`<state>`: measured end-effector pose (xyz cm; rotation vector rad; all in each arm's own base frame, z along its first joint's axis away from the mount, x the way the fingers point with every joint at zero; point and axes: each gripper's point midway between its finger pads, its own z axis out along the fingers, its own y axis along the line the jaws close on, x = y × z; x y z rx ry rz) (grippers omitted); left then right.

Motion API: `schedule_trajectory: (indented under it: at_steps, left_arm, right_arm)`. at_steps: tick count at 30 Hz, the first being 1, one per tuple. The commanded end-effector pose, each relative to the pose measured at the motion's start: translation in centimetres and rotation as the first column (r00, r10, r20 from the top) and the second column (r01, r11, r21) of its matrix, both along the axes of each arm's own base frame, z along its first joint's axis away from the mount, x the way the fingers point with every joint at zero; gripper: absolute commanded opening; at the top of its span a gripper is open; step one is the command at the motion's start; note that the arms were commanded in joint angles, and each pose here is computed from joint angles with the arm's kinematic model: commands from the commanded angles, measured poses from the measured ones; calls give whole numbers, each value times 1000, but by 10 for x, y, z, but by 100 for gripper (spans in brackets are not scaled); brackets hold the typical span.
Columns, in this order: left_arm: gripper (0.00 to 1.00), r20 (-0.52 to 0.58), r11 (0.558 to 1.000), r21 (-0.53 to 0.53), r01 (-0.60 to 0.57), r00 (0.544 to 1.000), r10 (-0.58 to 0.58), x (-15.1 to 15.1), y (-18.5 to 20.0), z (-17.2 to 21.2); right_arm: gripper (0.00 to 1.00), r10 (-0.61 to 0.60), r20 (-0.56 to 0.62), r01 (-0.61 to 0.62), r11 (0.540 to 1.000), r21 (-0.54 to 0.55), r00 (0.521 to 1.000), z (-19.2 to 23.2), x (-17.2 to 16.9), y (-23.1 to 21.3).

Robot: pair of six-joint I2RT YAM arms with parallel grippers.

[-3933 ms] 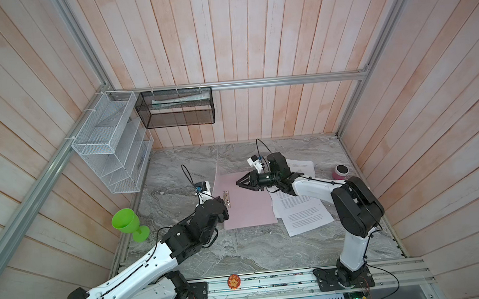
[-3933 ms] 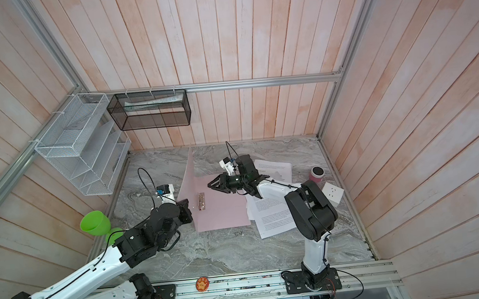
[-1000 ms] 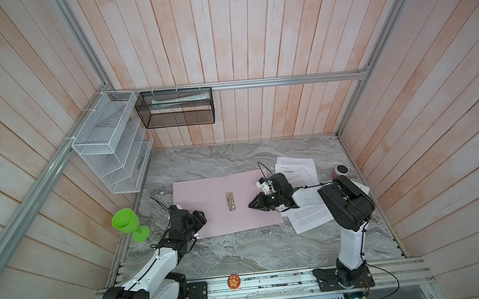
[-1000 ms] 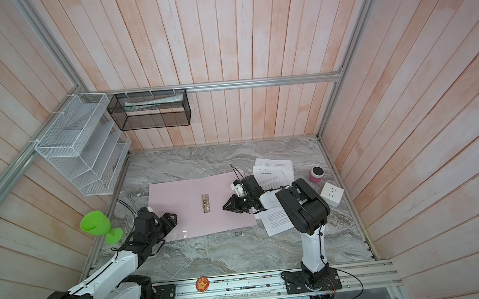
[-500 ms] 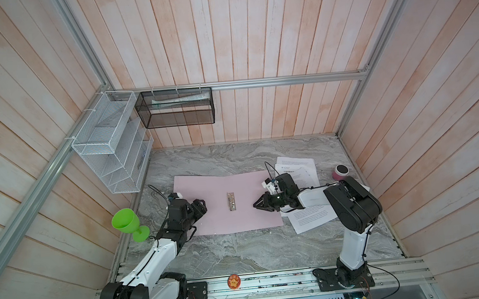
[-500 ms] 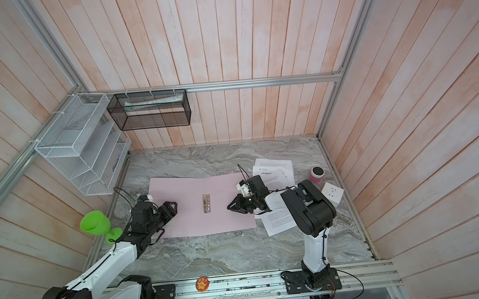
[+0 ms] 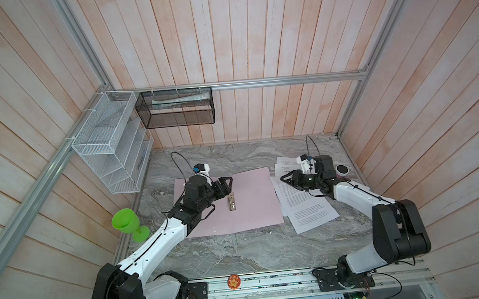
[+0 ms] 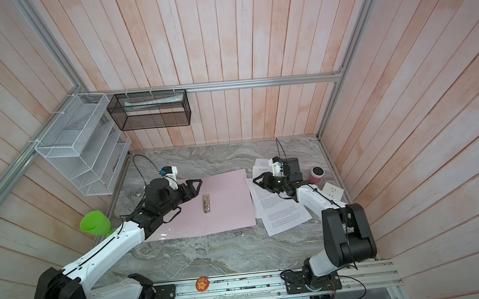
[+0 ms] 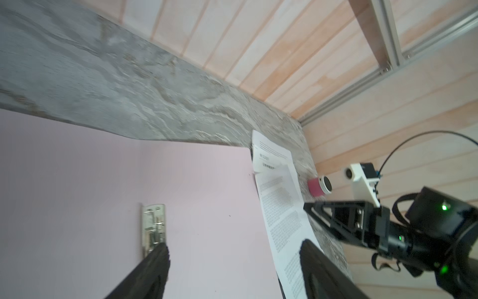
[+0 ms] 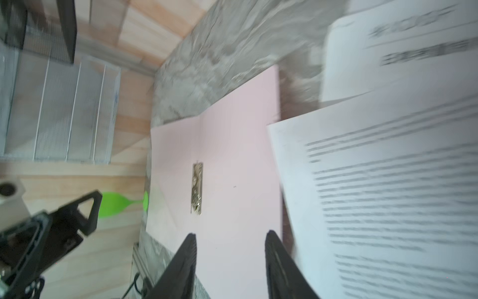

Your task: Put the files into the folder

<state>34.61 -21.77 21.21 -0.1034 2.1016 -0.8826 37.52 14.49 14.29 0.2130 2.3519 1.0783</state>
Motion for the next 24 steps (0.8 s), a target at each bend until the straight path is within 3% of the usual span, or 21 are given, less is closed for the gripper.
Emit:
schedule_trajectory:
  at_steps: [1,7,15,24]
  left_arm:
    - [81,27,986,-2,166,986,-166,2,-59,1]
    - [81,-13,928,1,372,928,-372,10,-145,-26]
    - [81,-70,850,-29,527,847,-527,20,-213,-65]
    - [81,-122,808,-66,586,798,-590,18,-246,-103]
  right_arm:
    - [55,-123,-40,113,974,-195,992,-18,-8,-61]
    - [64,-333,-31,302,887,-350,942,-31,-18,-133]
    - [66,-428,-109,357,849,-389,897,-61,-34,-173]
    - [63,-470,-211,356,836,-418,857,-107,-57,-178]
